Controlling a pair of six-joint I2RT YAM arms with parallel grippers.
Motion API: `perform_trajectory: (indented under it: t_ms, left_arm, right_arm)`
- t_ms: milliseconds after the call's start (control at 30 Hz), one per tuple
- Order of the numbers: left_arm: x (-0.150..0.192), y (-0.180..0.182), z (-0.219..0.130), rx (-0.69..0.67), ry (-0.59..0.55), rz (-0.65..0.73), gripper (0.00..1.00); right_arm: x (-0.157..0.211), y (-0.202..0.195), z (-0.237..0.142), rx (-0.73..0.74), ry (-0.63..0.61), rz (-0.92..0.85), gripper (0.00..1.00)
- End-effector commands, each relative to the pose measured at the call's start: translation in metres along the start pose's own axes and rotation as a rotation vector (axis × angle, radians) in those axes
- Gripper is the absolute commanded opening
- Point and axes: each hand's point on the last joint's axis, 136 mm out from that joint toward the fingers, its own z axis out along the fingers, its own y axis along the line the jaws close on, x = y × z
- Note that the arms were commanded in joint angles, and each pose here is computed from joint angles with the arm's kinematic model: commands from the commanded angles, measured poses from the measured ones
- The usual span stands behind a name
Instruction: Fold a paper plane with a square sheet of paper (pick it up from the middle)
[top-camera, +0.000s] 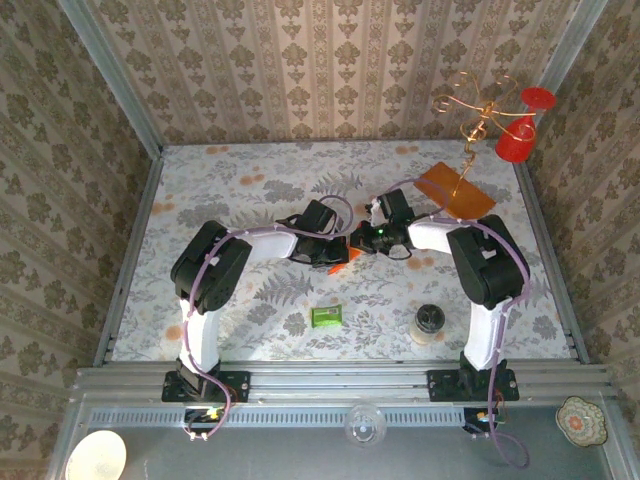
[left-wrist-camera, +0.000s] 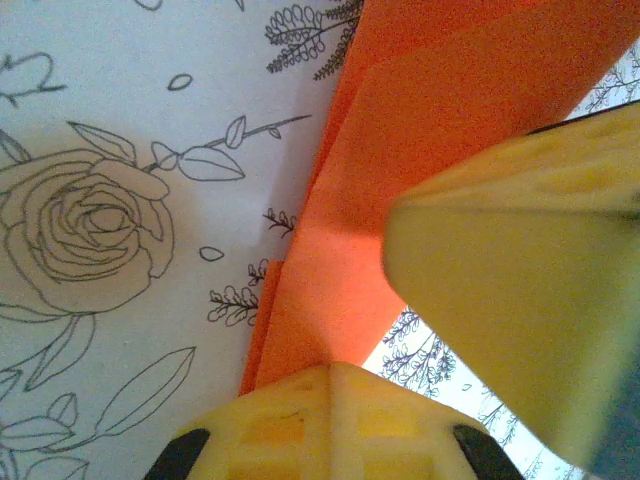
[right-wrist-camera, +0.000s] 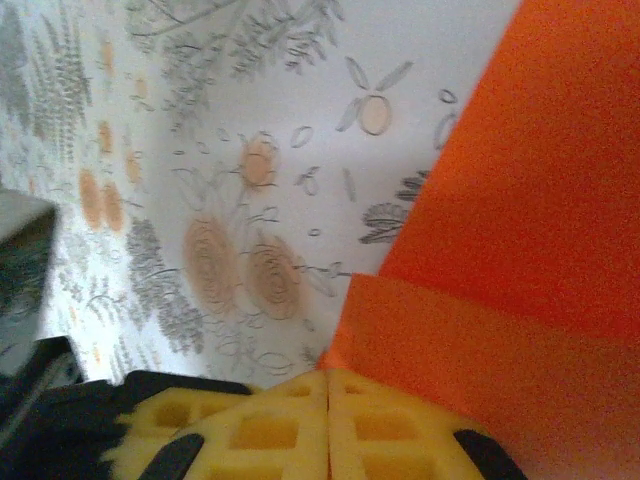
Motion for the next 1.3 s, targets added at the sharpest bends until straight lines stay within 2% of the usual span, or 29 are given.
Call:
perform_trajectory:
  t_ms: [0, 333, 533, 1267]
  left_arm:
    - [0.013, 0.019, 0.005, -0.056, 0.045, -0.043, 0.00]
    - [0.018, 0.016, -0.007, -0.019, 0.076, 0.000, 0.00]
    - [0.034, 0.013, -0.018, 0.016, 0.121, 0.004, 0.01]
    - [0.080, 0.057, -0.028, -0.123, 0.225, -0.003, 0.00]
  right_arm:
    - [0.006, -0.020, 0.010, 0.060, 0.028, 0.032, 0.09]
    - [0.012, -0.044, 0.017, 0.151, 0.059, 0.058, 0.07]
    - [0.012, -0.048, 0.016, 0.181, 0.065, 0.055, 0.07]
    - [0.018, -0.061, 0.014, 0.244, 0.090, 0.063, 0.05]
